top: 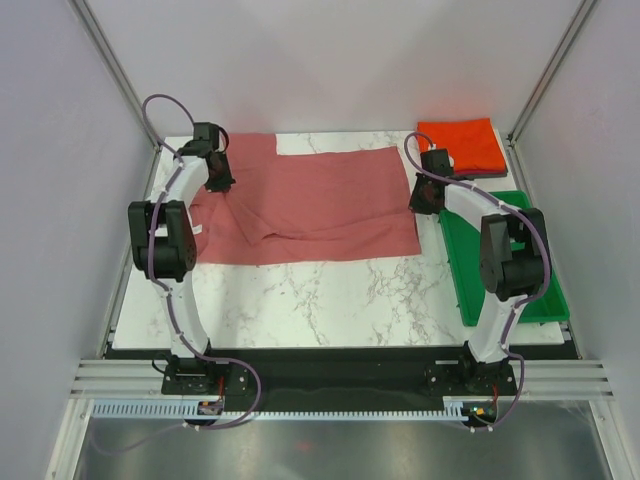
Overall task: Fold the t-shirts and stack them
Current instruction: Fold the tshirt
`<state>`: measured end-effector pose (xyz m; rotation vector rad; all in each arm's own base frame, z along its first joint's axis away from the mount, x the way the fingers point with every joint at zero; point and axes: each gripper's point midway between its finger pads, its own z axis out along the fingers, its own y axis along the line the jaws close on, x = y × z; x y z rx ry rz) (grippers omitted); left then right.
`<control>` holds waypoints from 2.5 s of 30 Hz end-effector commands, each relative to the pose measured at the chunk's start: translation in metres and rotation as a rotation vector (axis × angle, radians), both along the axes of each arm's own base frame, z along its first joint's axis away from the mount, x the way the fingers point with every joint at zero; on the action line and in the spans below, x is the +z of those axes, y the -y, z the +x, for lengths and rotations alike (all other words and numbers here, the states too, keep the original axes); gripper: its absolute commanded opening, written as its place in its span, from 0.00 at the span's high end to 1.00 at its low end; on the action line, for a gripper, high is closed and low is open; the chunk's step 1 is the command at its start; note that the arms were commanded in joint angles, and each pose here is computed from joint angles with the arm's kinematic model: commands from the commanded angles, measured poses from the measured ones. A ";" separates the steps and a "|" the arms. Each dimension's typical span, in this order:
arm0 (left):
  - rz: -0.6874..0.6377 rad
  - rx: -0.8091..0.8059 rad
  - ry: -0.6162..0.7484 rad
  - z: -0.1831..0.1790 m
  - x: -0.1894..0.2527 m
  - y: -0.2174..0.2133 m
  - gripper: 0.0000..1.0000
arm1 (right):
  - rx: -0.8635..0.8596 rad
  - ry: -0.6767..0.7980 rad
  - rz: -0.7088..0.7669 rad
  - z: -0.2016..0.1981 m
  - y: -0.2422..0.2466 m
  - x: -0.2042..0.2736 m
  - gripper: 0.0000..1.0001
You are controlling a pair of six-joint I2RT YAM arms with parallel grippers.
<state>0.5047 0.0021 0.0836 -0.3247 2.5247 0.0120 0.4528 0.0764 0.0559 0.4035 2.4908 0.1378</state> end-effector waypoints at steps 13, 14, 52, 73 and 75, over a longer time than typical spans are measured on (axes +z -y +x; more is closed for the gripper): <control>0.131 0.008 0.104 0.037 0.028 -0.008 0.98 | -0.021 0.043 -0.065 0.030 0.009 0.015 1.00; 0.150 0.025 0.101 0.036 0.028 -0.012 0.98 | -0.020 0.040 -0.068 0.031 0.009 0.013 1.00; 0.183 0.394 -0.228 -0.159 -0.066 -0.038 0.59 | 0.122 -0.126 -0.135 -0.110 -0.021 -0.047 0.79; -0.271 0.104 0.032 -0.090 0.053 0.045 0.47 | 0.220 0.088 0.118 -0.176 -0.057 0.047 0.74; -0.306 0.100 -0.006 -0.082 0.035 0.051 0.48 | 0.226 0.113 0.119 -0.172 -0.059 0.058 0.74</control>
